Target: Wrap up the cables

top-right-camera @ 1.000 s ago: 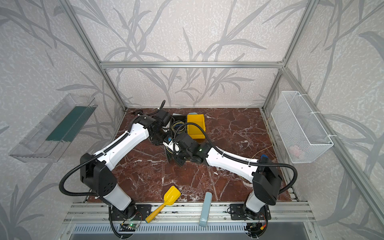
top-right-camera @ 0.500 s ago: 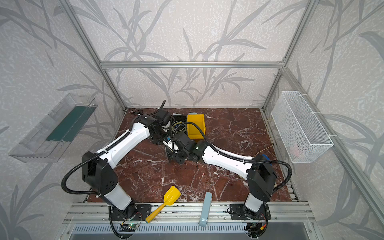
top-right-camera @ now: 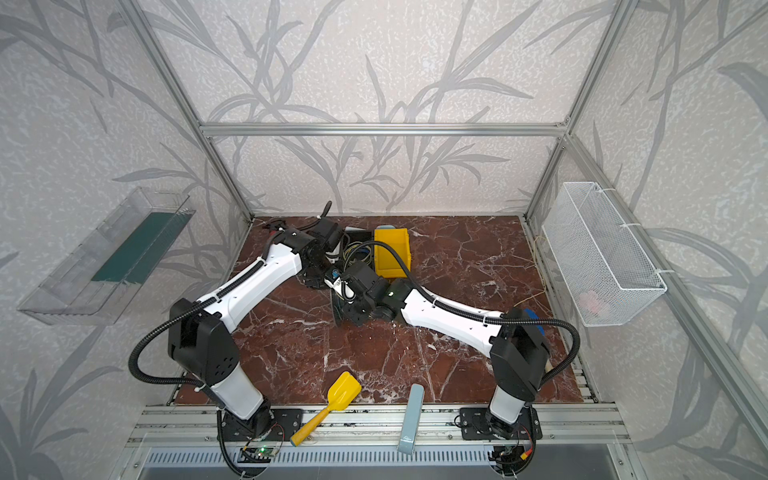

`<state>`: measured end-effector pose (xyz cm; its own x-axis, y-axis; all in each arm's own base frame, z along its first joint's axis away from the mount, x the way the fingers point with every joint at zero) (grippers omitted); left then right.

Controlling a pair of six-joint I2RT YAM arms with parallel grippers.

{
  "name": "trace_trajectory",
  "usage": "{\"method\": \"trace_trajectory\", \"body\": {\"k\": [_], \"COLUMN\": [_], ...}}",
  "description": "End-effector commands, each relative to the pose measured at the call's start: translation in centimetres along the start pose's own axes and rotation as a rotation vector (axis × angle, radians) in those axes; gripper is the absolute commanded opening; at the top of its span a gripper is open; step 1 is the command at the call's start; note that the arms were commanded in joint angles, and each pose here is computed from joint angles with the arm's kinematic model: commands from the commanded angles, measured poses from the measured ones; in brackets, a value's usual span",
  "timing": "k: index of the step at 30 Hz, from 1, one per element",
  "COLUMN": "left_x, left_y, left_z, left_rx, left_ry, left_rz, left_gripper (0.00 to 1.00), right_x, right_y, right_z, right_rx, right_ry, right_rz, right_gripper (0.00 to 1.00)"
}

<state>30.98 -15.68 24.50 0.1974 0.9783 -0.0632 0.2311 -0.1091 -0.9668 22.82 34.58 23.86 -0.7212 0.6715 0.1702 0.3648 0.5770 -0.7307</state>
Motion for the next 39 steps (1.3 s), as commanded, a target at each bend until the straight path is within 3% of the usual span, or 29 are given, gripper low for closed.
{"method": "trace_trajectory", "body": {"k": [1,5,12,13,16,19,23,27,33,39], "left_x": [0.0,0.1,0.2,0.2,0.1,0.0,0.3,1.3,2.8,4.1], "left_y": [0.4,0.5,0.1,-0.1,-0.5,-1.0,-1.6,-2.4,-4.8,-6.8], "left_z": [0.0,0.0,0.4,0.4,0.5,0.7,0.9,1.4,2.9,4.3], "left_rx": [0.027,0.034,0.032,0.024,0.013,-0.01,-0.03,-0.043,-0.141,-0.281], "left_ry": [0.012,0.017,0.031,0.033,0.045,0.055,0.062,0.063,0.058,0.029], "left_rz": [-0.009,-0.023,-0.021,-0.016,0.005,0.033,0.035,0.034,0.112,0.16], "left_gripper": [0.12,0.0,0.0,0.0,0.0,0.0,0.0,0.0,0.0,0.0], "right_x": [-0.3,-0.2,0.0,0.0,0.2,0.4,0.1,-2.2,-7.4,-6.3], "right_y": [0.7,1.0,1.2,1.2,0.7,-0.3,-4.0,-6.6,-8.3,-7.7], "right_z": [0.1,0.2,0.2,0.1,0.1,0.3,0.8,2.9,5.1,7.4], "right_rx": [0.033,0.048,0.057,0.06,0.063,0.061,0.016,-0.013,-0.028,0.085], "right_ry": [0.011,0.014,0.025,0.027,0.028,0.024,0.024,0.047,0.235,0.287], "right_rz": [0.025,0.016,-0.001,-0.004,-0.025,-0.07,-0.142,-0.119,-0.052,-0.339], "right_gripper": [0.0,0.0,0.0,0.07,0.47,0.65,0.73,0.78,0.85,0.86]}}
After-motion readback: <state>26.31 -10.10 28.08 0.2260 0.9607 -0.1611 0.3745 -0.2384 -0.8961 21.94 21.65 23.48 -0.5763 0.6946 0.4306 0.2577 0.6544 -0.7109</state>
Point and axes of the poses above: each gripper's point midway between its finger pads, its own y axis out along the fingers, its own x axis along the line the jaws close on, z = x × y, the point moved 9 cm from there along -y, back along the fingers, and after that the axes turned 14 degrees about y, right-handed, at the moved point
